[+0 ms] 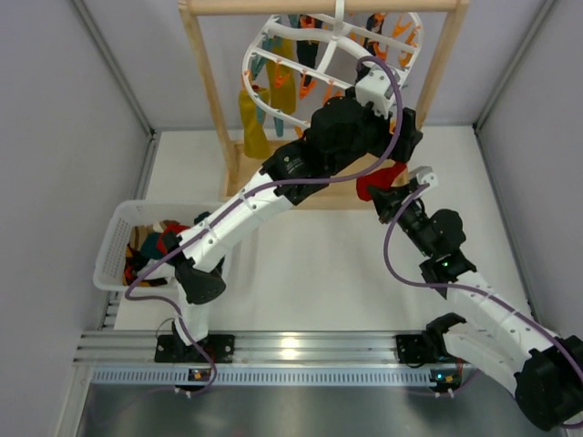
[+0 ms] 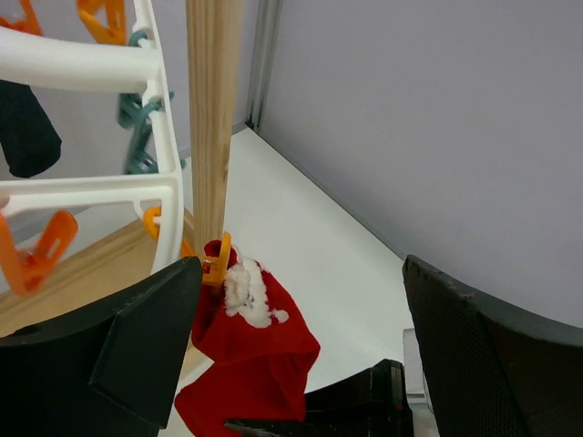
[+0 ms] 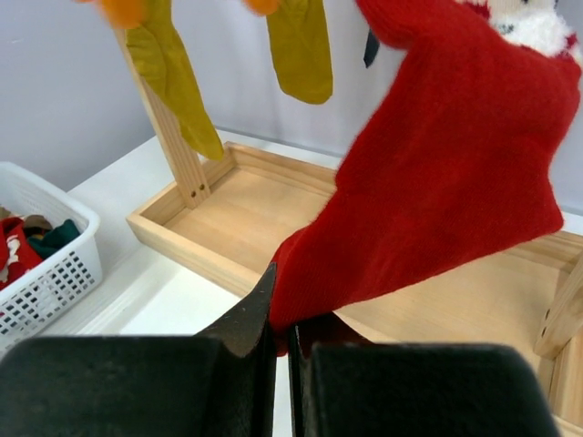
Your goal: Remove the socks clipped to the hanger
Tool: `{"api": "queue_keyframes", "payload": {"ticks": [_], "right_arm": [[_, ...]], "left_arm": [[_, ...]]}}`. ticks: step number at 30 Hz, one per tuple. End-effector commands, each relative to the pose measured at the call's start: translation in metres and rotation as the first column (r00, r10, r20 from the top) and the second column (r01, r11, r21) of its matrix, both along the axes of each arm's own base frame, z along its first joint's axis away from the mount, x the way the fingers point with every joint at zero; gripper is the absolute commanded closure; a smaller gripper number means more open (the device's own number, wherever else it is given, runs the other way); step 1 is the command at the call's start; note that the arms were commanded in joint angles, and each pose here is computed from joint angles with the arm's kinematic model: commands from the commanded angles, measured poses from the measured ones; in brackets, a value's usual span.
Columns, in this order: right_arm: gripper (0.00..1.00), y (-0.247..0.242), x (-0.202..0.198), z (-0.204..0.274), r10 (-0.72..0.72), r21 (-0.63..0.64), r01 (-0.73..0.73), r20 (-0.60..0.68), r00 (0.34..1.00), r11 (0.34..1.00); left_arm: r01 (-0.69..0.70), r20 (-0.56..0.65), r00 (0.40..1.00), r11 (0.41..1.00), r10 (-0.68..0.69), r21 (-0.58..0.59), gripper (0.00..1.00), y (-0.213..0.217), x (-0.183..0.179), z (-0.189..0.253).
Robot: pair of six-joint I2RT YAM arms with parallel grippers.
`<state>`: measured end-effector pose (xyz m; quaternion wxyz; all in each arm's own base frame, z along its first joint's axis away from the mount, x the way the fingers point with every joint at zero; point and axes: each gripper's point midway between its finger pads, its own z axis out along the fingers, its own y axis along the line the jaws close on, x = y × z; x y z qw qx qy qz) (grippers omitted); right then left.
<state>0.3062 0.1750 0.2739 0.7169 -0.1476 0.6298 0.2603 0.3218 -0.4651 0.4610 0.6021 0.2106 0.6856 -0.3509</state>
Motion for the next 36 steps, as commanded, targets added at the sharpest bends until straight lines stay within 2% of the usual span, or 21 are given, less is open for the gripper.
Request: {"api": "queue_keyframes", "payload": {"ticks": [1,7,9,14,22,32,36], "right_arm": [[1.0,0.005,-0.005,0.031,0.032,0.018,-0.033,0.045,0.998,0.999],[1.0,0.009,-0.004,0.028,0.048,0.026,-0.049,0.021,0.999,0.998],[1.0,0.008,-0.006,0.03,0.051,0.036,-0.052,0.02,0.998,0.998],[1.0,0.013,-0.019,0.042,0.104,0.059,-0.105,0.022,0.994,0.993],[1.0,0.025,-0.05,0.059,0.265,0.056,-0.264,-0.019,0.964,0.963],[1.0,0.024,-0.064,0.045,0.3,0.033,-0.299,-0.048,0.953,0.954],[1.0,0.031,-0.074,0.043,0.364,0.028,-0.363,-0.039,0.931,0.931]], "left_arm": [[0.052,0.022,0.998,0.998,-0.051,-0.039,0.05,0.003,-0.025,0.022],[0.019,0.13,0.991,0.999,-0.014,-0.039,0.01,0.003,-0.057,0.055],[-0.044,0.15,0.988,0.999,0.047,-0.022,0.01,0.008,-0.057,0.057],[-0.166,0.102,0.981,0.986,0.165,0.008,0.01,0.016,-0.046,0.033],[-0.147,0.059,0.987,0.989,0.147,-0.012,0.01,0.014,-0.039,0.026],[-0.206,0.015,0.978,0.979,0.206,0.003,0.02,0.039,-0.015,0.009],[-0.208,-0.006,0.978,0.978,0.208,0.016,0.01,0.05,-0.008,-0.002]]}}
